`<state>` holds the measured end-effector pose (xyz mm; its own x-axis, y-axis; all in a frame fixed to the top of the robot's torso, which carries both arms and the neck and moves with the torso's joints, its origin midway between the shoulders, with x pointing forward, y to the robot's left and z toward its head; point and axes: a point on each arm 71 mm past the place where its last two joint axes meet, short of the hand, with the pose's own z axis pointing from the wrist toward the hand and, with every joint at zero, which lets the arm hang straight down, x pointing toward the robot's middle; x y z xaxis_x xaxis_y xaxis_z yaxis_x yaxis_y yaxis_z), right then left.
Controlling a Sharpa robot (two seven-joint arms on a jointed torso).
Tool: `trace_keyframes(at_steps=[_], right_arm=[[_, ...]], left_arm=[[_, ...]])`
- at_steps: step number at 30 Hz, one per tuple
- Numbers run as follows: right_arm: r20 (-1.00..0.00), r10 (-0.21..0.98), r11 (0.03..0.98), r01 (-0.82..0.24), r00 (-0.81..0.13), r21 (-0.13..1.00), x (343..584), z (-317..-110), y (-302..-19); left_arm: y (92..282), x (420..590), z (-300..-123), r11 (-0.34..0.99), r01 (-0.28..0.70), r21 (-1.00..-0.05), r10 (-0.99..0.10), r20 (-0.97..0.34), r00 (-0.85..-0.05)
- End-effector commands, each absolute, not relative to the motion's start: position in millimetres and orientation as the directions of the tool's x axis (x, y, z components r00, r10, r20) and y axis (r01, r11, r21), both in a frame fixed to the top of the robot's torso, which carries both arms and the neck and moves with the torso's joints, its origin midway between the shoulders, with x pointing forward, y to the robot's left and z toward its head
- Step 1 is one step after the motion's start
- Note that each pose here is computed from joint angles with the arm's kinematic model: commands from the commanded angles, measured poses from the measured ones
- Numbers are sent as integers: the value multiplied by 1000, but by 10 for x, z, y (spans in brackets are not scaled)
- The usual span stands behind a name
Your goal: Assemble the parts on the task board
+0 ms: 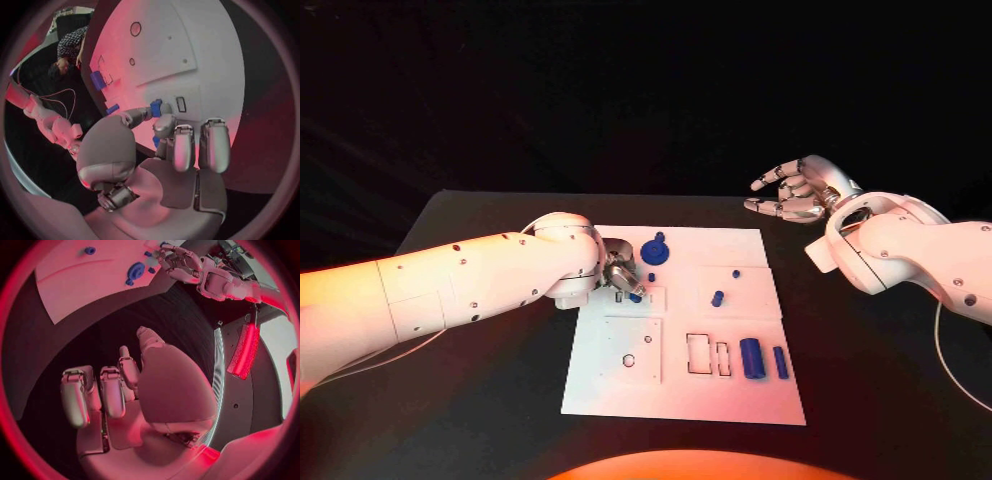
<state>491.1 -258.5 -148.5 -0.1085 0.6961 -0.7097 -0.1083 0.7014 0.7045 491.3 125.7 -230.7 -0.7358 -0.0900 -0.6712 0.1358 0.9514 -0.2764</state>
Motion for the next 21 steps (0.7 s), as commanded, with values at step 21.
trace_keyframes(at_steps=[21], right_arm=[[-711,694,700,-128,-114,703,4906,-1478,-2570]], left_arm=[[1243,4895,-2348,950,138,-278,-80,-648,-757]])
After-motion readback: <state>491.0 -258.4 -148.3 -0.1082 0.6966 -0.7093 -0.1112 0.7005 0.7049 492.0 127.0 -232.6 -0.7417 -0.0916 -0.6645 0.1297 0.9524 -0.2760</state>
